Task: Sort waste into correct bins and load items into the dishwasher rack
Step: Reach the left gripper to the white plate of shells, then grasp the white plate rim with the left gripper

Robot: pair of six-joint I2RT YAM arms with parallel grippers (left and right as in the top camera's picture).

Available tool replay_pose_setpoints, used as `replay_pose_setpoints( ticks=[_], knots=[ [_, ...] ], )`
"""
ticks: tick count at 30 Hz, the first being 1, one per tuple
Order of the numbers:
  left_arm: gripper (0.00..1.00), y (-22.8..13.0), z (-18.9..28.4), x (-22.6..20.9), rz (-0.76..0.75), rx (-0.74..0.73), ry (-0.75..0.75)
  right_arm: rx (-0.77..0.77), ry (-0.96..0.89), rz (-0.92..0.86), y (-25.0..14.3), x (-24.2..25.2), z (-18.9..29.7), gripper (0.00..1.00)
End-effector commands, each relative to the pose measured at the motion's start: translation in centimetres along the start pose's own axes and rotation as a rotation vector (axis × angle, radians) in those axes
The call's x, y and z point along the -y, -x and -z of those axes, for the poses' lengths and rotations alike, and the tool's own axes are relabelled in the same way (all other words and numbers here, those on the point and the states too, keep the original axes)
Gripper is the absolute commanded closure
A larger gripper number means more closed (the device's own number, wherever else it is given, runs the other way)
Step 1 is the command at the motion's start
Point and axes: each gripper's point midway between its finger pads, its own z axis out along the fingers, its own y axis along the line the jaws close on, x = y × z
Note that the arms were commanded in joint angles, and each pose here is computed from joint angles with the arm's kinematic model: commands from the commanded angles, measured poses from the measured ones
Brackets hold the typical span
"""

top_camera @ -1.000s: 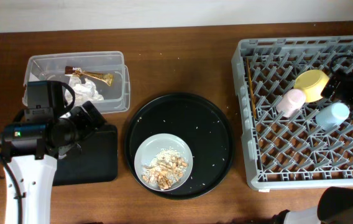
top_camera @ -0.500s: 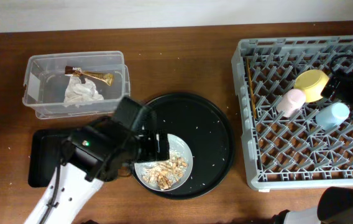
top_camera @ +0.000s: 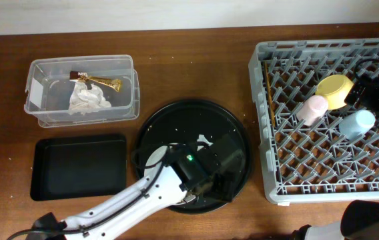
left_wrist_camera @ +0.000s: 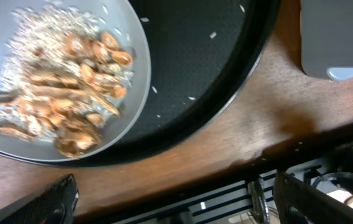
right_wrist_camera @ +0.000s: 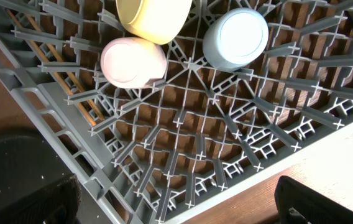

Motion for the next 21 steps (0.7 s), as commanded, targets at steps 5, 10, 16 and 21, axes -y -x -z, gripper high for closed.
replay_pose_setpoints(
  ticks=[5,10,16,21],
  knots=[
    [0.01,-0.4,-2.7,2.7,0.055,0.005,0.004,-0.003,0.001,-0.004,0.0,0.1,-0.2,0.02],
    [0.10,0.7,-4.5,0.3,0.051,0.053,0.161,-0.003,0.001,-0.004,0.0,0.1,-0.2,0.02],
    [0.21,4.1,-5.2,-1.7,0.017,0.224,0.316,-0.003,0.001,-0.004,0.0,0.1,-0.2,0.01],
    [0.26,4.9,-8.6,-0.5,0.031,0.214,0.295,-0.003,0.001,-0.004,0.0,0.1,-0.2,0.02]
  ],
)
